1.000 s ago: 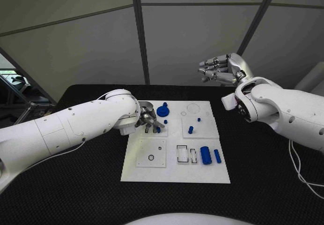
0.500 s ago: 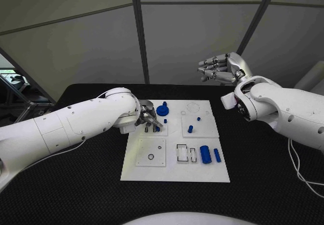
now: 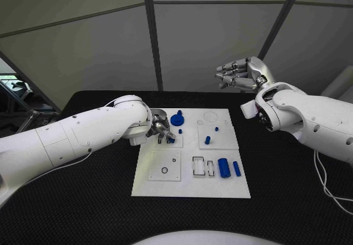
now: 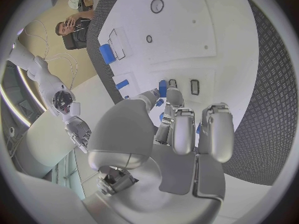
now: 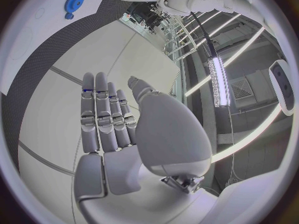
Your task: Assemble the parts on the task board
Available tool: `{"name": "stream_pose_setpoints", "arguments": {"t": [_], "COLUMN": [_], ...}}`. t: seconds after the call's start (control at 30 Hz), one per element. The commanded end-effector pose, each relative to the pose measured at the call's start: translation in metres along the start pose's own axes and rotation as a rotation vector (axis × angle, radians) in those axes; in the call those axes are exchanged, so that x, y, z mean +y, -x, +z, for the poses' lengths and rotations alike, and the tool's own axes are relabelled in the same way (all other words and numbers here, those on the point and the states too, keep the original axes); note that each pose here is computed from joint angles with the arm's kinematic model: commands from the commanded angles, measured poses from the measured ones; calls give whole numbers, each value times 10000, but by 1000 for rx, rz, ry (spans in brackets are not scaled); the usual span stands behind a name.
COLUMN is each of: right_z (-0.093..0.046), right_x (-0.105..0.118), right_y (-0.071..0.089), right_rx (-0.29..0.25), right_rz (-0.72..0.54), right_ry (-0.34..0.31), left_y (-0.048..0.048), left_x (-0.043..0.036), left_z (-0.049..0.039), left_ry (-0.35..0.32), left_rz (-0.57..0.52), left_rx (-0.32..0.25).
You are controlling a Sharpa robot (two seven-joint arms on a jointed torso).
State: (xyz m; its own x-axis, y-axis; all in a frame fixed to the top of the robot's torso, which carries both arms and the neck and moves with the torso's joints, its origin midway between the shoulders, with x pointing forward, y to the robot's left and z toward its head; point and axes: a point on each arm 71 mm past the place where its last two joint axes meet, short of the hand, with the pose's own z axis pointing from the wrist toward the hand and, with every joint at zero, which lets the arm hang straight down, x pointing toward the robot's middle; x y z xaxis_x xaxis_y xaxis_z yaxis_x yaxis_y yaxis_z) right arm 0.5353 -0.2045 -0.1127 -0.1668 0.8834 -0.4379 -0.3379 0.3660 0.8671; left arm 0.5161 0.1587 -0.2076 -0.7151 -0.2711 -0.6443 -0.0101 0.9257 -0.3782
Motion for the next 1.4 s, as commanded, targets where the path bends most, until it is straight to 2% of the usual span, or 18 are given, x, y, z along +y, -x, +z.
{"name": "stream_pose_setpoints", "arguments": {"t": [0.03,0.23,0.5,0.8,1.03,1.4], "right_z": [9,10,5,-5,-10,-7], "right_x": [17,13,1,-10,-19,-25], "right_y": [0,3,26,55,77,81], "right_rx": [6,4,0,-4,-8,-8], "right_rz": [-1,-1,-4,-7,-10,-11], "right_ry": [8,8,5,2,0,1], "left_y": [-2,17,50,39,-13,-95], "left_x": [-13,-11,-11,7,55,118], "left_z": [-11,-44,-131,-200,-196,-133], "left_ry": [-20,-44,-70,-63,-36,-1], "left_rz": [4,-52,-113,-90,-44,-15], "left_rx": [1,-33,-117,-192,-235,-246]}}
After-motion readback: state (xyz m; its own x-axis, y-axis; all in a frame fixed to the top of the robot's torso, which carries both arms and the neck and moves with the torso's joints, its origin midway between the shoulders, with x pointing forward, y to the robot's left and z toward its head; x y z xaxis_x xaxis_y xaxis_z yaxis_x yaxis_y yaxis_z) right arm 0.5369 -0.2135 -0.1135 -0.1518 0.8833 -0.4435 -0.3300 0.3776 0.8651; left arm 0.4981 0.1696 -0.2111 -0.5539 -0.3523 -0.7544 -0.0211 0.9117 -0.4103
